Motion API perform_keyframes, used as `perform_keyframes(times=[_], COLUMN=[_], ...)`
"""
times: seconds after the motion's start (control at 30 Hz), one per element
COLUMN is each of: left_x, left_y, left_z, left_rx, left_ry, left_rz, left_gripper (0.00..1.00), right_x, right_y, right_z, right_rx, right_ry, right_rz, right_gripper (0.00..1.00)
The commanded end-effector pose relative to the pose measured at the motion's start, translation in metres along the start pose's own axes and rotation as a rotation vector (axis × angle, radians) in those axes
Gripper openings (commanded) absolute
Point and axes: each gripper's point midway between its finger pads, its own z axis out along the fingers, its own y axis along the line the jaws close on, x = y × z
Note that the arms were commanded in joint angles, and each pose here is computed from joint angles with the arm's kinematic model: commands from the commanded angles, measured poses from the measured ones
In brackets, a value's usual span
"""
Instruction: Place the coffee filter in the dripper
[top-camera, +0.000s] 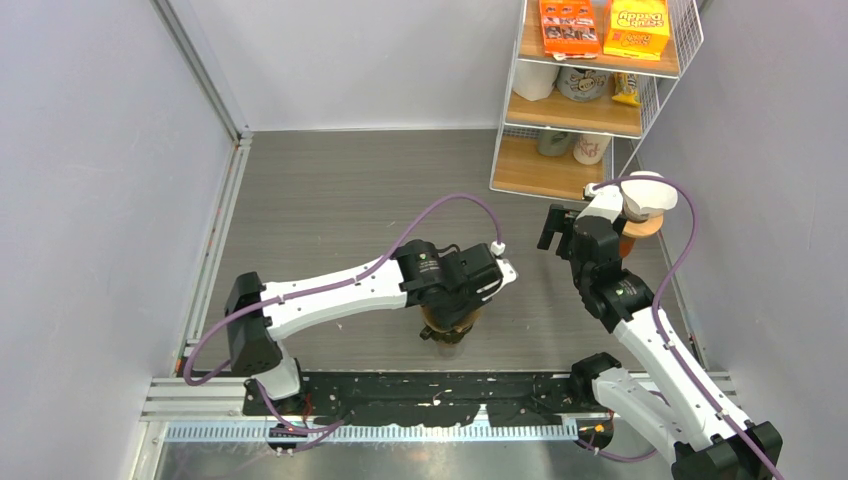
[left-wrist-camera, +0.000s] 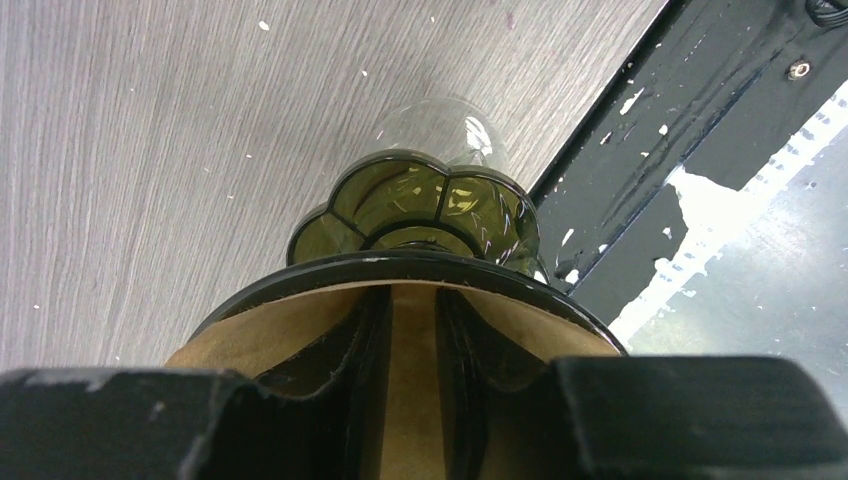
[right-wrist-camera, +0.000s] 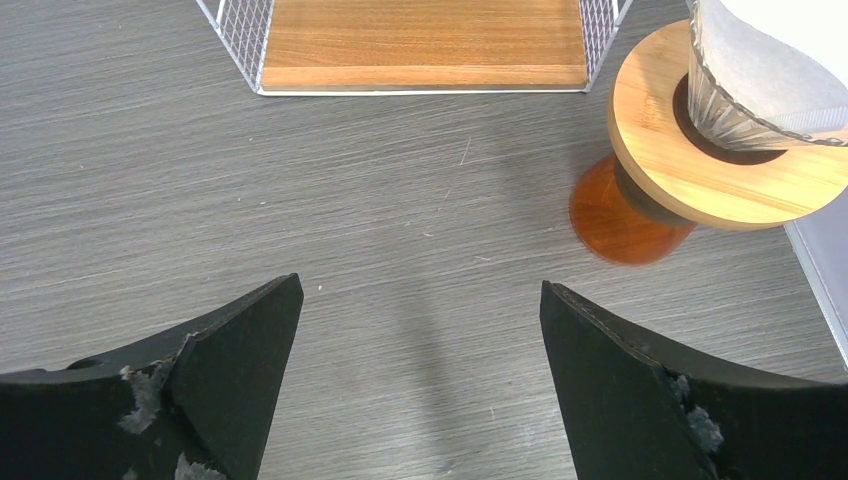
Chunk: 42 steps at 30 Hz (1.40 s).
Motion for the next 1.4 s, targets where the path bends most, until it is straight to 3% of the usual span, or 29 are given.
perform_keyframes(times=[0.0,0.73,1.07,1.13,1.2,1.23,1.27,1.3,1.37], left_x=[-0.004,-0.028,-0.078,-0.087,-0.093,-0.095,-0.095,-0.092,-0.076], left_y=[0.000,0.001,0.026,0.043,0.070,0.087,0.107,0.129,0.180], left_z=[-0.005,-0.054,-0.143,-0.163,-0.179,-0.185,-0.190,-0.195,-0.199], left_rx=[-0.004,0.024,-0.045,-0.123,-0.214,-0.253,-0.299,-0.351,-0.454], left_ry=[-0.021,-0.184,-0.506,-0.589,-0.657,-0.690,-0.729,-0.764,-0.811], left_rz=[-0.006,-0.039,-0.055,-0.081,-0.157,-0.212,-0.273,-0.343,-0.509], left_gripper=[0.27,0.26,0.33,0.40,0.55,0.69,0.91,0.98,1.00], right_x=[-0.013,-0.013,-0.015,-0.016,-0.016,-0.016,-0.016,-0.015,-0.015], right_y=[-0.002,0.001,-0.001,-0.002,-0.003,-0.002,-0.002,-0.002,-0.003], right_z=[0.000,-0.001,-0.004,-0.005,-0.006,-0.006,-0.006,-0.006,-0.006], right_rx=[0.012,-0.003,-0.002,0.001,0.003,-0.001,-0.003,-0.002,0.004], right_ry=[-0.051,-0.046,-0.054,-0.058,-0.062,-0.060,-0.060,-0.055,-0.056], right_rz=[0.025,0.021,0.029,0.031,0.030,0.028,0.022,0.020,0.021], right_gripper=[0.95,0.95,0.96,0.95,0.96,0.96,0.96,0.96,0.96])
